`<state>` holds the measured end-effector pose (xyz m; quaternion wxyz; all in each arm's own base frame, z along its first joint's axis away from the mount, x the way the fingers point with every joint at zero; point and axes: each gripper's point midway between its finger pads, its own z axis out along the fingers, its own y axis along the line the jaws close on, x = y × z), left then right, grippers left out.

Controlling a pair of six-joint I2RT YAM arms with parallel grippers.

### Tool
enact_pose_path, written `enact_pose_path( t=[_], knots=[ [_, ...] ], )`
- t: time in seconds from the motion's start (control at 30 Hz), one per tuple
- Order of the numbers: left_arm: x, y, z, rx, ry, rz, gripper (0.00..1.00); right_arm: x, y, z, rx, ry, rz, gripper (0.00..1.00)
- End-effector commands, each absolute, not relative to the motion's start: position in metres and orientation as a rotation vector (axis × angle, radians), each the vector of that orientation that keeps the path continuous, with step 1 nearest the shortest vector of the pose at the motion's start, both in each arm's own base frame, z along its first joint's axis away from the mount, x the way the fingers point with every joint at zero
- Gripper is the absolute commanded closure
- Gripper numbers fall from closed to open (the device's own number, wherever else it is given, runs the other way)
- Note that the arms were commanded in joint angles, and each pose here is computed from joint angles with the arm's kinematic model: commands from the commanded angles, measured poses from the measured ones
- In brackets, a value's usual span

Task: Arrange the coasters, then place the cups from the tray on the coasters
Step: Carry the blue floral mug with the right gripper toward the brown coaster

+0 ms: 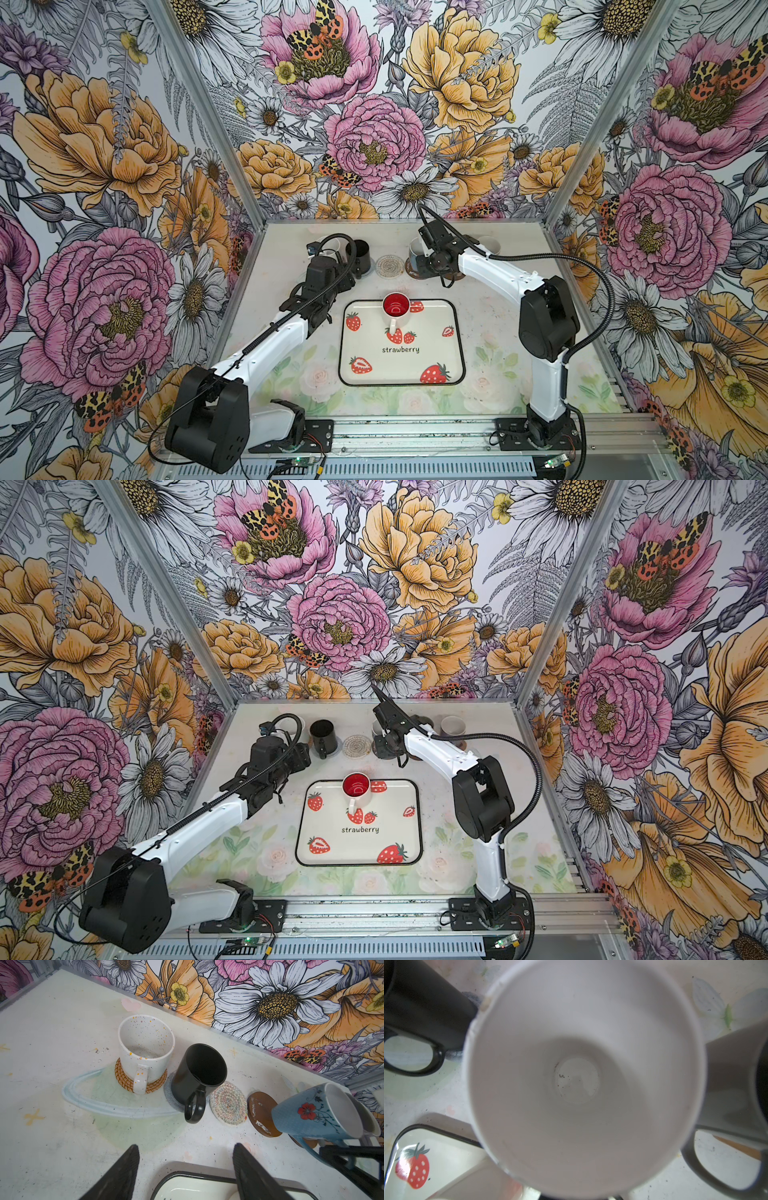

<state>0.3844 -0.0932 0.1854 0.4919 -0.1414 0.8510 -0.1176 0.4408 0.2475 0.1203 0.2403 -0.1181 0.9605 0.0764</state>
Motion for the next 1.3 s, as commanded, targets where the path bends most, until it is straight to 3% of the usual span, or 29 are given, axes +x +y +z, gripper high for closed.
enact_pose_path(
  t=[0.0, 0.57, 1.27],
  knots=[
    [0.394, -0.094, 0.197, -0.343, 2.031, -0.310, 0.27, 0.473, 0.256, 0.147, -0.296, 2.514, 0.242, 1.00],
    [0.400, -0.096, 0.191, -0.341, 2.053, -0.298, 0.28, 0.524, 0.253, 0.124, -0.241, 2.504, 0.211, 1.00],
    [0.402, -0.096, 0.188, -0.343, 2.061, -0.294, 0.28, 0.522, 0.248, 0.116, -0.230, 2.524, 0.196, 1.00]
  ],
)
